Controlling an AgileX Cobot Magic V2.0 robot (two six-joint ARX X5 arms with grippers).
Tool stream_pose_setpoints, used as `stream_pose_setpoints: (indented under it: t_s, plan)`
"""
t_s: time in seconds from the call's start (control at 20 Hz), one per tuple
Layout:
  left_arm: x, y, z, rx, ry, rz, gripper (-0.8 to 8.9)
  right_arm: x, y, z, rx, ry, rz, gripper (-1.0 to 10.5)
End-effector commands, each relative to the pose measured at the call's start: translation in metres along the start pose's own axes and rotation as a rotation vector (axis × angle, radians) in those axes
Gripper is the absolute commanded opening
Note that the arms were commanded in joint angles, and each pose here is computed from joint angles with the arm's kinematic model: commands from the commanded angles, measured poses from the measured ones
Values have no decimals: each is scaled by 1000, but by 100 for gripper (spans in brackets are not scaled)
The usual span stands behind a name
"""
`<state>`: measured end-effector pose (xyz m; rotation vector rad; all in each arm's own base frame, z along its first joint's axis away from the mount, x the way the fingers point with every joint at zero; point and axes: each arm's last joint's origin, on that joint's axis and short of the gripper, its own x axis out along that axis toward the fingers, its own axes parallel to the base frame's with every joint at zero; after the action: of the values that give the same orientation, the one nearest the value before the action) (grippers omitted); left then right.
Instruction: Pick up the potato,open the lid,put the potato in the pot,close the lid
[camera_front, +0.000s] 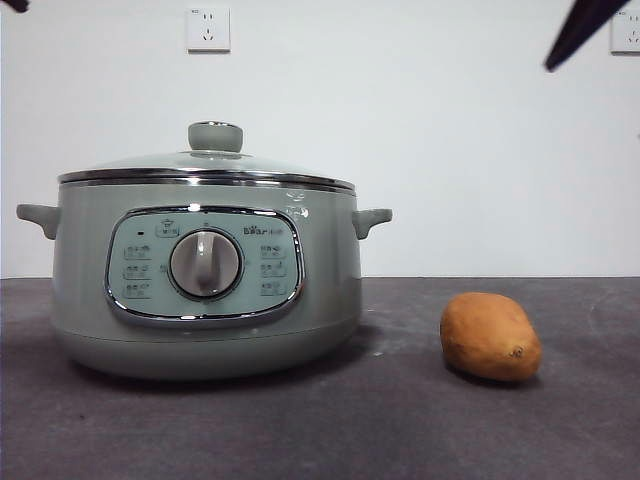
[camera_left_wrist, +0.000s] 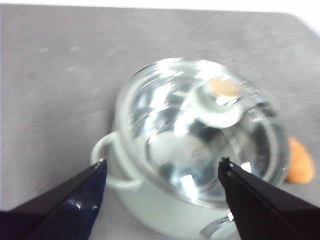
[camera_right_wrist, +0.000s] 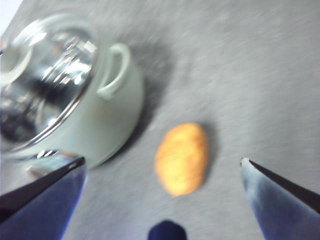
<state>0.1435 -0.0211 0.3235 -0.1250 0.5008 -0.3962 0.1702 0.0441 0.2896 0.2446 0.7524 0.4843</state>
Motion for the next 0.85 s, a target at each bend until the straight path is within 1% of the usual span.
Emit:
stream_pose_setpoints:
  t_s: [0.05,0.2,0.3,0.4,0.5,0.6,0.7,0.85]
  plan:
    - [2,0,3,9,-18,-20,377,13,12,6,5,36,-8,508]
    - [3,0,5,-9,-27,-35,377,39,31,12,-33,104,-68,504]
    - [3,0,5,-6,-33,-36,377,60,40,15,-53,151,-136,504]
    - [3,0,6,-5,-36,-36,377,85,46,15,-62,210,-184,504]
    - [3,0,6,-6,-35,-35,377,109,46,12,-60,273,-254,503]
    - [3,0,6,-6,-35,-35,377,132,41,6,-53,344,-313,503]
    - [3,0,5,-6,-34,-35,377,152,34,-4,-38,414,-345,503]
    - [3,0,5,-7,-31,-35,377,175,26,-15,-34,476,-373,503]
